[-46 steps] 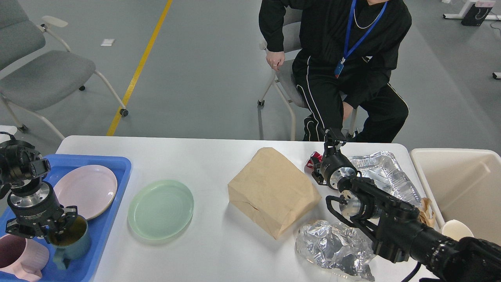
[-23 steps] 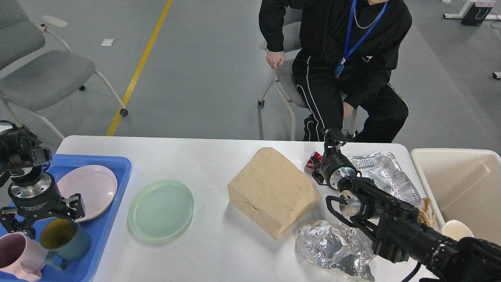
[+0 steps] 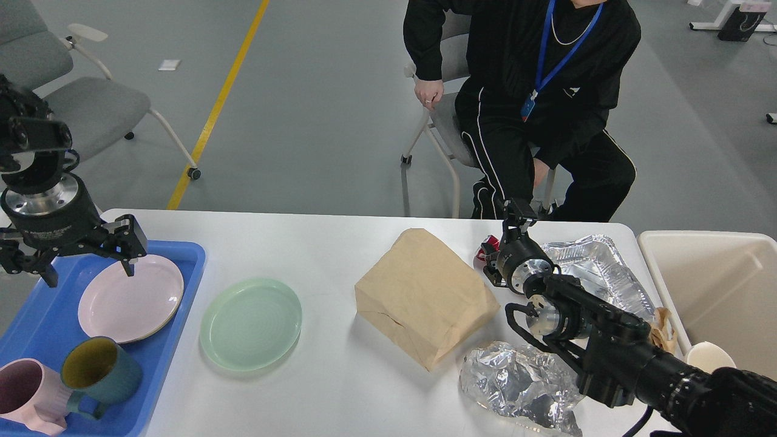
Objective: Tidy desktop
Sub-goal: 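Raise the open left gripper away from the cup, then move the left gripper to the pale green plate and grasp its rim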
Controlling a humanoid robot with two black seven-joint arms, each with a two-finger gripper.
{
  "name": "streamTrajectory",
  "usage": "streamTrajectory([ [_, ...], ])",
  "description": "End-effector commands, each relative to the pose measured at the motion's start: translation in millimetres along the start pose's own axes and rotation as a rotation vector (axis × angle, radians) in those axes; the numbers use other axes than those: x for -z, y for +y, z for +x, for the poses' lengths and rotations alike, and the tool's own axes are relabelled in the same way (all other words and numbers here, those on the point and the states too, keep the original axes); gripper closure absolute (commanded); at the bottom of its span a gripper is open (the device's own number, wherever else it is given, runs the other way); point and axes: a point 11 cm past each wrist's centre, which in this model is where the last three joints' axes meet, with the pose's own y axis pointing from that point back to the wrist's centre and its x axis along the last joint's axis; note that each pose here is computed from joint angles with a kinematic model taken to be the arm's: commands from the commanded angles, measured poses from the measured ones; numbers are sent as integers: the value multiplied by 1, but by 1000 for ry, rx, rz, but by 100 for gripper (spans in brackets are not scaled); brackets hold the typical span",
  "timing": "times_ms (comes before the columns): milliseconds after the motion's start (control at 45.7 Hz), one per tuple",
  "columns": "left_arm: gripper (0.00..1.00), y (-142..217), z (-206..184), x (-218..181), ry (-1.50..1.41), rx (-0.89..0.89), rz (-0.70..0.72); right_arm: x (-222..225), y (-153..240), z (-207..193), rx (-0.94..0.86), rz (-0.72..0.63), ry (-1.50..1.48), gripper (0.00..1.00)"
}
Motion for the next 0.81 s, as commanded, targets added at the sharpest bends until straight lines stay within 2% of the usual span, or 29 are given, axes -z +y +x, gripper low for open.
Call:
streamTrajectory([
  [0,4,37,1,-22,-61,-67,22,0,0,0,0,0,0,0],
  [109,4,55,-2,-37,-105,-99,40,0,0,0,0,0,0,0],
  [219,4,49,-3,-52,-135,-103,30,0,0,0,0,0,-1,0],
  [372,4,-2,-9,-84,-174,-52,-76,0,0,0,0,0,0,0],
  [482,4,-44,-9,-95,-202,-92,-58,0,0,0,0,0,0,0],
  [591,4,-71,-8,-98,-213,-144,-41,0,0,0,0,0,0,0],
  [788,4,-118,-32,-111,-213,-92,-86,0,0,0,-1,0,-2,0],
])
